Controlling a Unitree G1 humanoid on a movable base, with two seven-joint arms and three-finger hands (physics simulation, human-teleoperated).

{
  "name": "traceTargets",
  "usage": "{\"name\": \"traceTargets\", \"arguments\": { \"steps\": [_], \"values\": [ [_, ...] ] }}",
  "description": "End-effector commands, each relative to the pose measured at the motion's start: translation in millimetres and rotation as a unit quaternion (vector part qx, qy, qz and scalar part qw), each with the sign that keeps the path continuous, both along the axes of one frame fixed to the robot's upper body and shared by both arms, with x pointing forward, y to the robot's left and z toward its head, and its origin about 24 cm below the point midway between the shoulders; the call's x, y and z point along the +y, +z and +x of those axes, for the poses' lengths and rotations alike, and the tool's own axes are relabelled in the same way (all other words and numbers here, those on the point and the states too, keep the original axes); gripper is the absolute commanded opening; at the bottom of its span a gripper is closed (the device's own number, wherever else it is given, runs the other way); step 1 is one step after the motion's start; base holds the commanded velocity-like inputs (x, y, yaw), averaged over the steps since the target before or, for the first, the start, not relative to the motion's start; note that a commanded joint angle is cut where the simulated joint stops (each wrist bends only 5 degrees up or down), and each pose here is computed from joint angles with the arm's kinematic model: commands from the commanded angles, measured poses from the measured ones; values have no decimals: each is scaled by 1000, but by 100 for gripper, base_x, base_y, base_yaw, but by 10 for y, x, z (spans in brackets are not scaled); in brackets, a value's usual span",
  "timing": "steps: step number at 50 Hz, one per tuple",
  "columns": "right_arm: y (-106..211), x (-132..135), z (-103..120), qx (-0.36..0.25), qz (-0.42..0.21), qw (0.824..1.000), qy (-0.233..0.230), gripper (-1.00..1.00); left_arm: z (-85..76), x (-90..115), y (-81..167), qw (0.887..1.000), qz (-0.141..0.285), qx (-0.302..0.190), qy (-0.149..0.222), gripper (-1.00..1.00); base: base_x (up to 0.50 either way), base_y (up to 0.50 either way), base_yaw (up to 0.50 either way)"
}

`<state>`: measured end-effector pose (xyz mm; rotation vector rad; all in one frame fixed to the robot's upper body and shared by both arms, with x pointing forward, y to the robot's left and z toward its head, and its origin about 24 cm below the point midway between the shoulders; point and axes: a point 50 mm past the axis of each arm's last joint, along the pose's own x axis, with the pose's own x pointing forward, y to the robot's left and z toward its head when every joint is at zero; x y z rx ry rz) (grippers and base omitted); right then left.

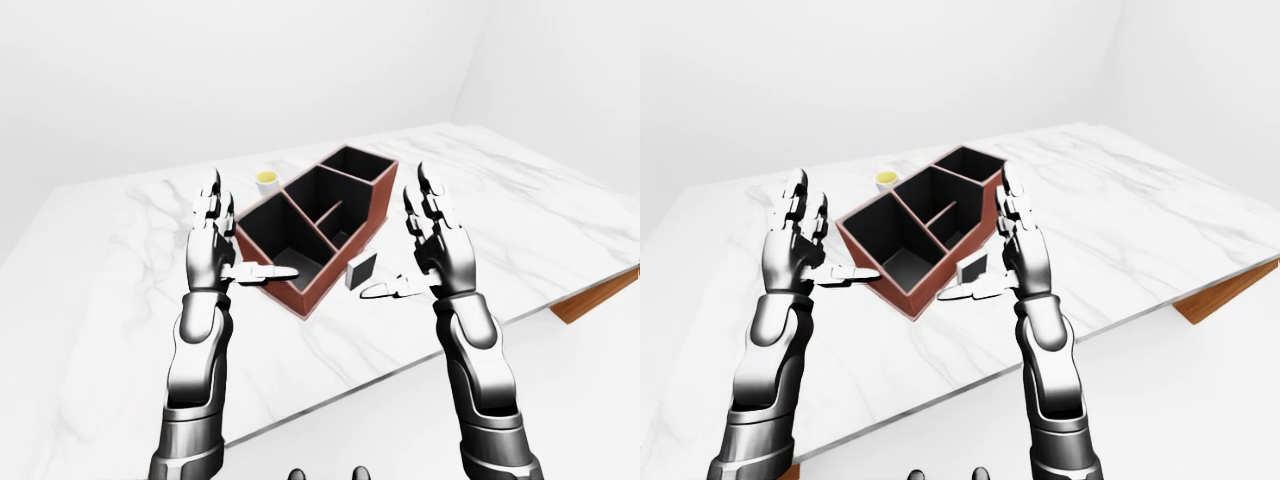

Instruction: Pick up the book and place it in the left compartment of the caddy.

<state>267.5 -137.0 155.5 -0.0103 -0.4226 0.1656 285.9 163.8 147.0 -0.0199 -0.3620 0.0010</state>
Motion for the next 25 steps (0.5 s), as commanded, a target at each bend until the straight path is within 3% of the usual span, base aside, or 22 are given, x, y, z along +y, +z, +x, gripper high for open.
{"name": "traceTargets", "arguments": {
  "steps": [1, 13, 25],
  "values": [
    [11, 18, -3, -2, 2, 1000, 5, 100, -2, 1, 8, 1000, 0, -2, 0, 100, 50, 28, 0],
    [-2, 22, 7, 1, 6, 1000, 3, 100, -7, -5, -7, 1000, 0, 1, -1, 100, 46, 14, 0],
    [21, -11, -9, -4, 10, 1000, -1, 100, -10, -12, -3, 1000, 0, 0, -1, 100, 0, 0, 0]
  ]
}}
